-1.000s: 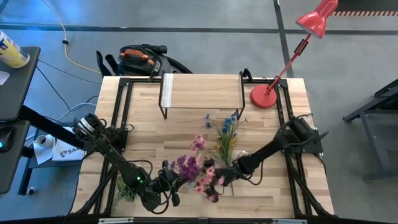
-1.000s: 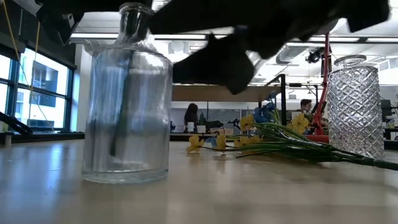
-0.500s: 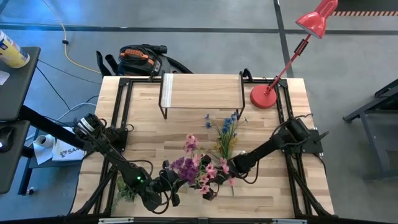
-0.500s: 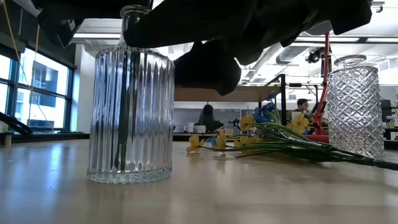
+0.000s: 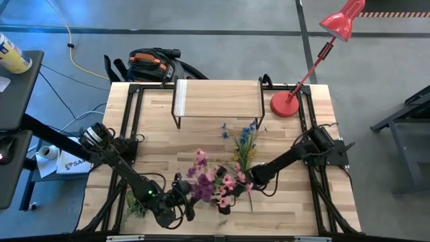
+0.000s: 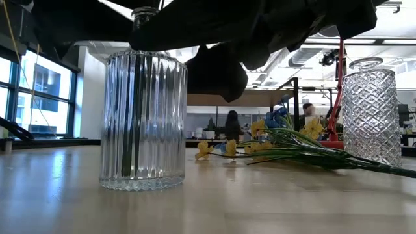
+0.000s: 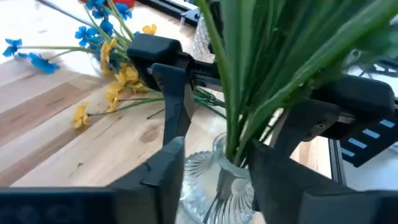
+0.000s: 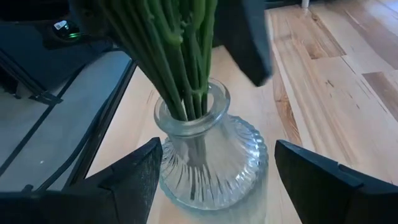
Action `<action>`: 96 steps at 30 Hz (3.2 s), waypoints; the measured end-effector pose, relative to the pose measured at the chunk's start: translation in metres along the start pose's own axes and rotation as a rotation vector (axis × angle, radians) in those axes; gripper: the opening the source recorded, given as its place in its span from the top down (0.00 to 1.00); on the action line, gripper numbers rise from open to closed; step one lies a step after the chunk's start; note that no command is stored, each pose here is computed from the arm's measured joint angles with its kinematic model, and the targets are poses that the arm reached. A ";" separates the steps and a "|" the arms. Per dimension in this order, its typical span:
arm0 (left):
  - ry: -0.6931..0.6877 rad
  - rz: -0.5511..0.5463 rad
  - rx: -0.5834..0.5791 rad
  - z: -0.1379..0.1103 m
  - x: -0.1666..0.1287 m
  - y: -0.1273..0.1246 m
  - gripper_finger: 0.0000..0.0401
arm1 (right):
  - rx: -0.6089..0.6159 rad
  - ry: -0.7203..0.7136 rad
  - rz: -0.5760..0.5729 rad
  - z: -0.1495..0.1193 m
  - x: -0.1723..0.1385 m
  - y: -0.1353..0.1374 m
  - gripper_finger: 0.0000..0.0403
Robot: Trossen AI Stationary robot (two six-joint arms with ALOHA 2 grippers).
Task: Pick and place flowers into a vace then onto a shelf
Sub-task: Put the purple flowers into the left transparent vase, then put the left transparent vase on the shelf
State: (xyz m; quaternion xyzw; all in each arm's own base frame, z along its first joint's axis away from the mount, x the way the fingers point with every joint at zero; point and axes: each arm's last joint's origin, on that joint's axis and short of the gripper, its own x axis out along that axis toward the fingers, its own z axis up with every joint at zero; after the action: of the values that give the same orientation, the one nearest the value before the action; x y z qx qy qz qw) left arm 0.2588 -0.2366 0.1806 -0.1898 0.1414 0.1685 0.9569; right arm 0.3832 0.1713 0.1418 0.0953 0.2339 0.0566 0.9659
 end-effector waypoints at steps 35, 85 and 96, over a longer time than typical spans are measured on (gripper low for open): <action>0.224 0.001 -0.031 -0.021 -0.015 0.008 0.23 | -0.057 0.010 -0.030 0.004 0.003 -0.016 0.25; 0.180 0.323 0.060 -0.017 0.005 0.051 0.23 | -0.018 0.068 -0.175 0.045 -0.019 -0.079 0.25; 0.226 0.352 0.099 -0.019 0.005 0.058 0.23 | -0.037 0.221 -0.268 0.047 -0.056 -0.056 0.25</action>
State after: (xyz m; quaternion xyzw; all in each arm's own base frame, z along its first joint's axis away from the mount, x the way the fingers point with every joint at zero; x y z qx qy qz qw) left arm 0.2377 -0.1927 0.1437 -0.1328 0.2868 0.3037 0.8988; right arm 0.3586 0.1010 0.1959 0.0389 0.3482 -0.0586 0.9348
